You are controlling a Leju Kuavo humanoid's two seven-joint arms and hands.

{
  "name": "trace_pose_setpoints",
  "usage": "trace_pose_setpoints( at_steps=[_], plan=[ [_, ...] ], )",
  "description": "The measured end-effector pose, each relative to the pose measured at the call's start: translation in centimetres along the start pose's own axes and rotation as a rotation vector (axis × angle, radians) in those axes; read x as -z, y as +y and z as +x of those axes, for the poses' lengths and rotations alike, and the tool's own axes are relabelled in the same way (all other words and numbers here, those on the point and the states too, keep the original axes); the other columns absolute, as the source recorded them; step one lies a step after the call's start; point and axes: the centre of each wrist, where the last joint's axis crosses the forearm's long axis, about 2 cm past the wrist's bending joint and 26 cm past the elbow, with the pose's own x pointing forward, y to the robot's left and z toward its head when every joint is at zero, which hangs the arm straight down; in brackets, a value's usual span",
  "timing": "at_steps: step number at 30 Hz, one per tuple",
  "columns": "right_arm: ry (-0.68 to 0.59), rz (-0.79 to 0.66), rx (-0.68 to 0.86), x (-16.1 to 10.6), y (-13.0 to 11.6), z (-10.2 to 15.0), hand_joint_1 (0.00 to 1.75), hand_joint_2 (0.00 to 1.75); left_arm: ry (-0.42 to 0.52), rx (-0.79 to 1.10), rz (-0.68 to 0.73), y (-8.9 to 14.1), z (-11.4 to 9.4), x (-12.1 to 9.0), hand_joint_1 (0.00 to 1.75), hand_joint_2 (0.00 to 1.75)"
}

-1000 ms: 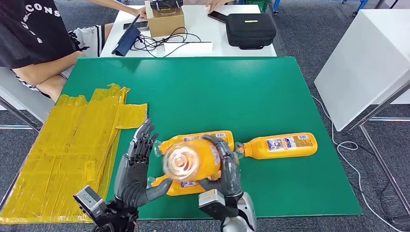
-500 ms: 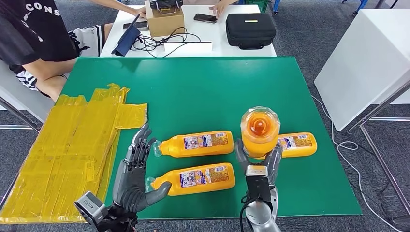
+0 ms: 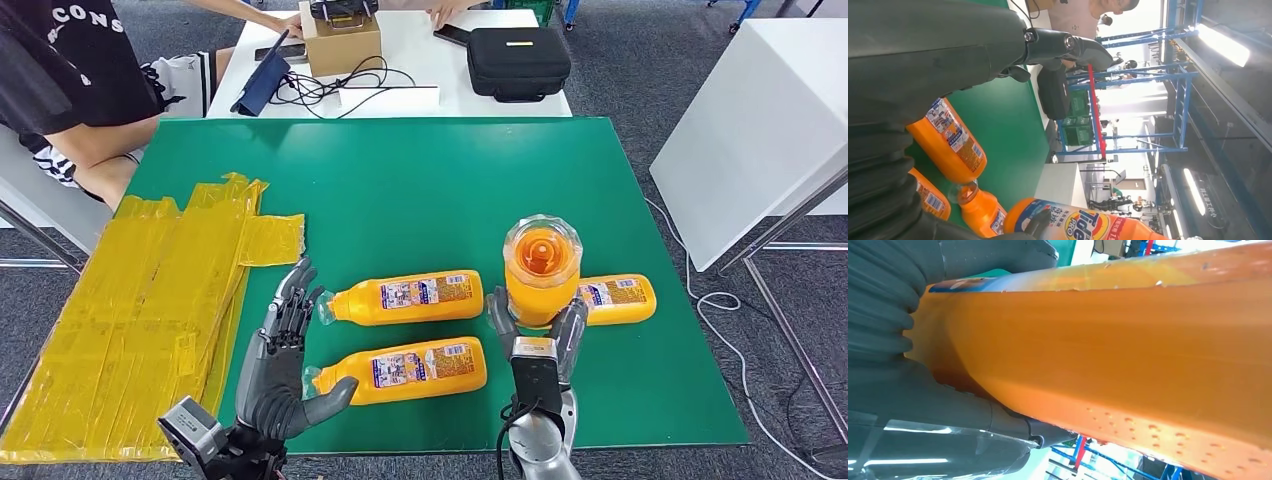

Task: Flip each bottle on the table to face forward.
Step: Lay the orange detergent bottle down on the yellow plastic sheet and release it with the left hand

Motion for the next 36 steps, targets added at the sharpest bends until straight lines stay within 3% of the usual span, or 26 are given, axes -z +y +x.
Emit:
trace_pose_setpoints(
  at_steps=[9, 20, 36],
  plan=[
    [0.035, 0.057, -0.032, -0.1, 0.6, 0.1, 1.75, 1.75, 0.005, 0.010, -0.019, -0.3, 0.0, 0.0, 0.00, 1.75],
    [0.037, 0.410, -0.010, -1.8, 4.3, 2.0, 1.75, 1.75, -0.012, -0.013, -0.068, -0.9, 0.2, 0.6, 0.00, 1.75],
    [-0.046, 0.720, -0.127, -3.0, 8.2, 2.8, 1.75, 1.75, -0.015, -0.018, -0.060, -1.0, -0.1, 1.1, 0.00, 1.75]
  ],
)
